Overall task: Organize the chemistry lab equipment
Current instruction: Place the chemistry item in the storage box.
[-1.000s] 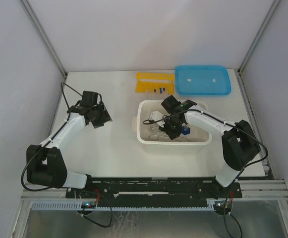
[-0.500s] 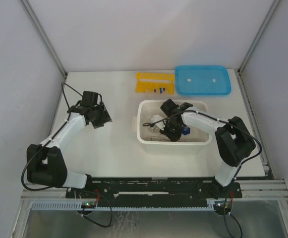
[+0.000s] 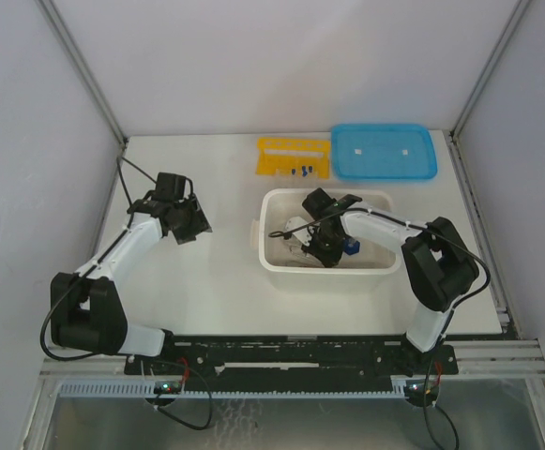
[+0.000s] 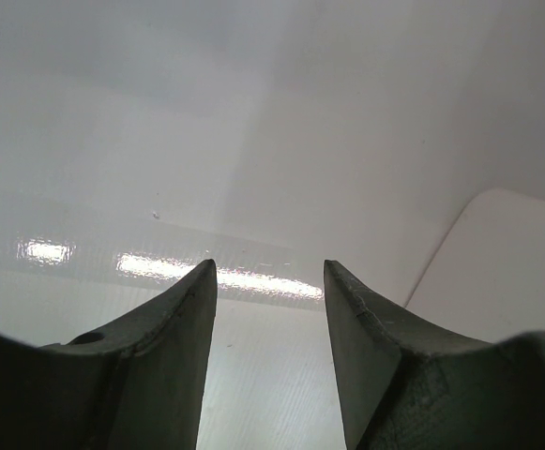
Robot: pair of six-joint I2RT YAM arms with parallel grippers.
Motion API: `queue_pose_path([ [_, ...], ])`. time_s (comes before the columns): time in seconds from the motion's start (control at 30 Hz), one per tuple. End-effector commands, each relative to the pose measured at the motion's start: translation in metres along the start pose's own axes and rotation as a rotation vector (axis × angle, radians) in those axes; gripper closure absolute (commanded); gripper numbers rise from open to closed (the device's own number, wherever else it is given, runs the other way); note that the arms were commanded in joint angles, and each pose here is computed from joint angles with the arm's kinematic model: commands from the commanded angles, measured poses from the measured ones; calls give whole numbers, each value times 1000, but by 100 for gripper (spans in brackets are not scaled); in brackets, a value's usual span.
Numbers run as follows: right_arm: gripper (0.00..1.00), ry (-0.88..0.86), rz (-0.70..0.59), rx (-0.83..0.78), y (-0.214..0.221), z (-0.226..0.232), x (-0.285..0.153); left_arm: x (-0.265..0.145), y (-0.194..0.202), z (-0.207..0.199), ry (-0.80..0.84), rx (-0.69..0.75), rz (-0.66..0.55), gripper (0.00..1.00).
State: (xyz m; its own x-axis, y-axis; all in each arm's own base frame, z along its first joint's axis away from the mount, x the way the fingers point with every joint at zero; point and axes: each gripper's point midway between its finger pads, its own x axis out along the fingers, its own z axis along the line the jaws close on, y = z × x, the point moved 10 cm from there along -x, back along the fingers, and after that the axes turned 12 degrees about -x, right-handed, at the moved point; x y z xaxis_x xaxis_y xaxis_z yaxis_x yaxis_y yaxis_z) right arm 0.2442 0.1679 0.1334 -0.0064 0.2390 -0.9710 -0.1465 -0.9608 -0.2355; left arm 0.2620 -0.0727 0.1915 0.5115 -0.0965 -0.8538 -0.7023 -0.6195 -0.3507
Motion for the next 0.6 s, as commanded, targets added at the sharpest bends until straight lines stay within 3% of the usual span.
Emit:
queue_pose_path([
  [0.0,100,39,-11,16,-3,-7,6,-9,-7,-9,37,21,-37,46],
  [0.3,100,56,-18,17,-5,-6,1,-9,-6,-8,37,21,-36,46],
  [0.57,89,126,-69,0,-6,2,-26,-6,-3,-5,31,19,-26,46],
])
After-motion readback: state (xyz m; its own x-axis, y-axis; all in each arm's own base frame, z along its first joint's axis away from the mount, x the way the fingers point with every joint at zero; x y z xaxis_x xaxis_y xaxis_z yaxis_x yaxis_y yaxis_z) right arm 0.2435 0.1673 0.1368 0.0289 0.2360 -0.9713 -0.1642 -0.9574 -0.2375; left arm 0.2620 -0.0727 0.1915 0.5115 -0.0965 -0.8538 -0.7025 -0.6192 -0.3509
